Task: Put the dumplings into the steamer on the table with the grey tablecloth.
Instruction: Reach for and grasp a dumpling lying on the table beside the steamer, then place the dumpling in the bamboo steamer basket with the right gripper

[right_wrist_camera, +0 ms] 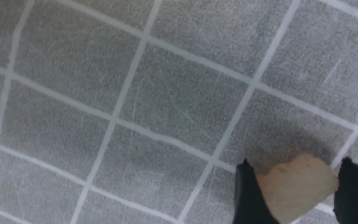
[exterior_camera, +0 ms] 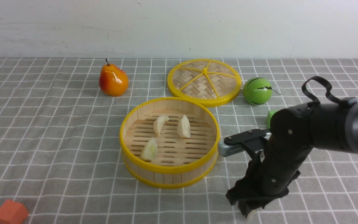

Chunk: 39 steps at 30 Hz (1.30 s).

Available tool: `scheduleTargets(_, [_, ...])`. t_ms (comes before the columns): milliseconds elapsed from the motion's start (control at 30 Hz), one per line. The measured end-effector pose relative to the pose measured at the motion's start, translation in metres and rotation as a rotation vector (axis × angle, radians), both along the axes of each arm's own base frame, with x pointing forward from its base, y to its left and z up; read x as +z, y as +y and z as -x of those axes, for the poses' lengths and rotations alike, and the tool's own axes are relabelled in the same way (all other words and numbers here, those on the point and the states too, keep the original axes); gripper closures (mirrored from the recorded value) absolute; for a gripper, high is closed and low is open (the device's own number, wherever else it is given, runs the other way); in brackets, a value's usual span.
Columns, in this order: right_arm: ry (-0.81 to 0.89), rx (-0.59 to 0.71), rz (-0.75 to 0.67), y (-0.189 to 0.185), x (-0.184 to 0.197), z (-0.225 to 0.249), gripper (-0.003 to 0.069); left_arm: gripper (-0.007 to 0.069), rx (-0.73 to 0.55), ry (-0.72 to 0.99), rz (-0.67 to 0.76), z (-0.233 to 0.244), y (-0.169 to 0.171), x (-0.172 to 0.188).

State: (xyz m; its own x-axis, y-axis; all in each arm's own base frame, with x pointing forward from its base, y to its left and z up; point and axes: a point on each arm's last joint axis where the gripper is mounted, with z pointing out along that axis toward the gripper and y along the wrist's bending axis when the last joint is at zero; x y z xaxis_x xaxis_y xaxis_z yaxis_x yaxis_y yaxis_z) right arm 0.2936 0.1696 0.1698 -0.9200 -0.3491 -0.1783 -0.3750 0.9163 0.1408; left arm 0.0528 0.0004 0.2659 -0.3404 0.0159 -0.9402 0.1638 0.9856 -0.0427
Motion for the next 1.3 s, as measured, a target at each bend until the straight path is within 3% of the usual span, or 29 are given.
scheduleTargets(67, [-0.003, 0.035, 0.002, -0.001, 0.007, 0.002, 0.0407, 0.0628, 0.0, -0.001, 0.0, 0.0, 0.0, 0.0])
scheduleTargets(100, [-0.011, 0.052, 0.001, -0.001, 0.012, 0.002, 0.0487, 0.0628, 0.0, -0.001, 0.0, 0.0, 0.0, 0.0])
scheduleTargets(133, [-0.015, 0.059, 0.0, -0.001, 0.014, 0.003, 0.051, 0.0627, 0.0, -0.001, 0.0, 0.0, 0.0, 0.0])
scheduleTargets(633, [-0.077, 0.133, 0.016, 0.001, 0.054, -0.006, 0.0498, 0.062, 0.0, -0.003, -0.004, 0.0, 0.0, 0.0])
scheduleTargets(767, [-0.271, 0.185, -0.096, 0.029, 0.107, -0.022, 0.0498, 0.0618, 0.0, -0.007, -0.006, 0.0, 0.0, 0.0])
scheduleTargets(867, [-0.399, 0.232, -0.162, 0.048, 0.124, -0.031, 0.0498, 0.0616, -0.001, -0.008, -0.005, 0.0, 0.0, 0.0])
scheduleTargets(967, [-0.475, 0.23, -0.193, 0.064, 0.111, -0.05, 0.0498, 0.0615, -0.001, -0.01, -0.005, 0.0, 0.0, 0.001])
scheduleTargets(1167, [-0.427, 0.208, -0.158, 0.08, 0.038, -0.078, 0.0487, 0.061, -0.001, -0.01, -0.005, 0.0, 0.0, 0.001])
scheduleTargets(1267, [-0.416, 0.199, -0.165, 0.083, 0.029, -0.079, 0.0424, 0.0608, -0.001, -0.01, -0.005, 0.0, 0.0, 0.001])
scheduleTargets(1300, [-0.424, 0.191, -0.179, 0.085, 0.029, -0.08, 0.0349, 0.0608, -0.001, -0.01, -0.005, 0.0, 0.0, 0.001])
